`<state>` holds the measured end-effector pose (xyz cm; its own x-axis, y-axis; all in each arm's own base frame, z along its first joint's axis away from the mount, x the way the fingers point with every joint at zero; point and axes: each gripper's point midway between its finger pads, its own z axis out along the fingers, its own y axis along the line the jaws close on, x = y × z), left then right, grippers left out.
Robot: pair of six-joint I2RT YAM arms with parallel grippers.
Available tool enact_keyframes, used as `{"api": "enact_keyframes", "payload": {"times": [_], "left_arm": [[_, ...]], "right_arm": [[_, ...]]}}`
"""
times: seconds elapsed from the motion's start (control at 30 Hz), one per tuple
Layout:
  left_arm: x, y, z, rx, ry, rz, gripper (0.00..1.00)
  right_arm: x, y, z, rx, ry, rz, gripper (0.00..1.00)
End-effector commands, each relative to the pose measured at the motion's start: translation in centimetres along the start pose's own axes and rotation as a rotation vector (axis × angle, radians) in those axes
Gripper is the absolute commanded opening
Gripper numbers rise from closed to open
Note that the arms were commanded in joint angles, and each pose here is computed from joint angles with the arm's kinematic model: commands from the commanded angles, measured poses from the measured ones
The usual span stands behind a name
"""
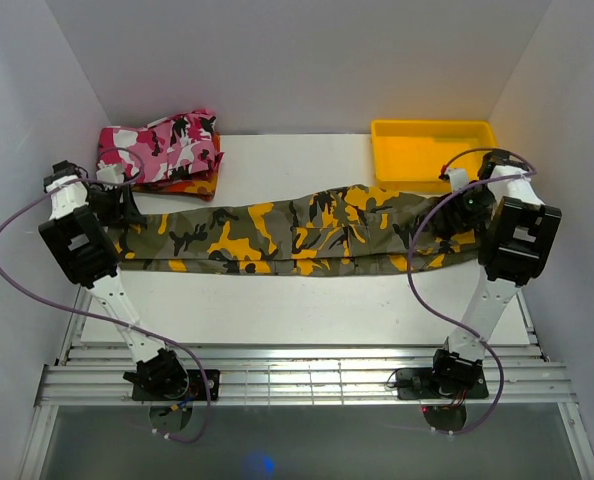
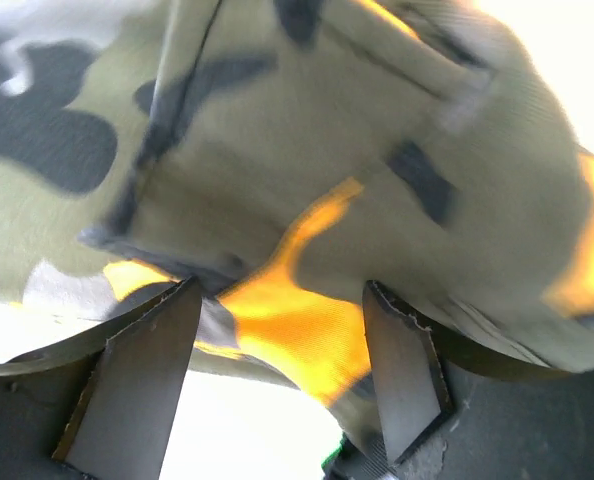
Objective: Fold and stack the trousers
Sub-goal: Fold the trousers
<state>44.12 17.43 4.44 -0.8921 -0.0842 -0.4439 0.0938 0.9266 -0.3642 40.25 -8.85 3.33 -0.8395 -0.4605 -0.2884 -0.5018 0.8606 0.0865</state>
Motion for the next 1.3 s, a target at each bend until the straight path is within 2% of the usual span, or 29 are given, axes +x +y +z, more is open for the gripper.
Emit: {"api": "enact_keyframes", "payload": {"times": [0.0,0.07,0.1,0.17,0.2,0.3,0.4,0.53,0.83,1.2,1.27], "left_arm": [[-2.6,-3.3,-5.7,0.017,-0.105,0.249,0.71],[-2.2,-4.5,-7.3,0.029,-0.105,0.399,0.72],[-0.6,-5.2,-7.5,0.05,-0.067,0.422,0.72],[0.3,-6.2,-9.2,0.046,-0.046,0.554,0.72],[1.1,-6.5,-9.4,0.053,-0.028,0.58,0.72],[4.0,-7.6,-9.7,0.119,0.051,0.653,0.71],[5.6,-8.0,-9.4,0.15,0.088,0.657,0.71],[6.2,-8.8,-9.0,0.183,0.07,0.655,0.71],[7.2,-8.2,-7.4,0.202,0.076,0.648,0.71],[6.8,-6.6,-6.1,0.161,0.08,0.658,0.71],[6.9,-6.3,-5.9,0.156,0.081,0.669,0.71]], "right_arm": [[-2.6,-1.1,-7.3,0.08,-0.188,-0.174,0.72],[-1.4,-0.7,-9.1,0.079,-0.19,-0.227,0.72],[-1.3,-0.5,-10.6,0.096,-0.197,-0.333,0.71],[0.4,0.4,-10.9,0.067,-0.174,-0.398,0.7],[0.6,0.7,-11.8,0.084,-0.171,-0.494,0.69],[2.1,2.2,-11.4,0.066,-0.153,-0.606,0.69],[2.5,3.1,-10.7,0.059,-0.134,-0.693,0.69],[2.1,4.3,-9.2,0.033,-0.108,-0.748,0.69],[1.8,7.5,-4.2,-0.082,-0.024,-0.769,0.65],[3.1,7.3,-0.5,-0.093,0.059,-0.77,0.66],[2.9,6.7,-0.3,-0.053,0.058,-0.783,0.64]]}}
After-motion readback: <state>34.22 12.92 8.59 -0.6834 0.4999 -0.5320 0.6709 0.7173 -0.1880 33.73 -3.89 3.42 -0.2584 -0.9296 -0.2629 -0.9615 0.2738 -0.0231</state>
